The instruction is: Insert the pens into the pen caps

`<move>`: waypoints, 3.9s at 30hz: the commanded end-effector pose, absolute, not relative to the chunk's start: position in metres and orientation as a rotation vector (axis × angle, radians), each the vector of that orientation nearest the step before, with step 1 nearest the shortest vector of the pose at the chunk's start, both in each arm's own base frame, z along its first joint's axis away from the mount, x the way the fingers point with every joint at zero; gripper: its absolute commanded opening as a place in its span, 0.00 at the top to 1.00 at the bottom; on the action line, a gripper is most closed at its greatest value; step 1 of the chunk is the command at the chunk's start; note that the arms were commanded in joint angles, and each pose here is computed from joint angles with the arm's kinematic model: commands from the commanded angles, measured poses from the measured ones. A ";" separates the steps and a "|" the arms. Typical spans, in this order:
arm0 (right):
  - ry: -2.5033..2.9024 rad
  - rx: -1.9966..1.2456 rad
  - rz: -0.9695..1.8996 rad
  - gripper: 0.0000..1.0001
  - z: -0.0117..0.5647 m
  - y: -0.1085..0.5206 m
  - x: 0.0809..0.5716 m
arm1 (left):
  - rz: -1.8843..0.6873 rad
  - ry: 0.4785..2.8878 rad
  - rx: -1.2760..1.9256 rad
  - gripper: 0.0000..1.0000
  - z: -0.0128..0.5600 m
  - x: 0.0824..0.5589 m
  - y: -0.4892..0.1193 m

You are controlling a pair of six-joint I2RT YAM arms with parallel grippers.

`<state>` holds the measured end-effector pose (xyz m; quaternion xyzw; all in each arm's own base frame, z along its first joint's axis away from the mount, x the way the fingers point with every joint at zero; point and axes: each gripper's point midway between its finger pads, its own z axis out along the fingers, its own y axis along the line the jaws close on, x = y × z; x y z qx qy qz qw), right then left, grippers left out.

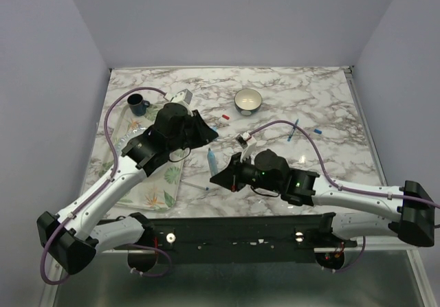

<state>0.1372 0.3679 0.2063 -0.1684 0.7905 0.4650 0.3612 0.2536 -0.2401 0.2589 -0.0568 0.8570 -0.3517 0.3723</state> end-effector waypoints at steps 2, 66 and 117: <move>1.990 -0.406 1.200 0.99 0.222 0.376 0.143 | -0.919 2.134 -0.156 1.00 0.284 0.248 -0.233; 1.835 -0.362 1.038 0.99 0.267 0.368 0.178 | -1.201 2.200 0.166 0.54 0.277 0.175 -0.262; 1.430 -0.770 1.527 0.99 0.335 0.320 0.063 | -1.654 1.643 0.633 0.67 0.407 0.113 -0.282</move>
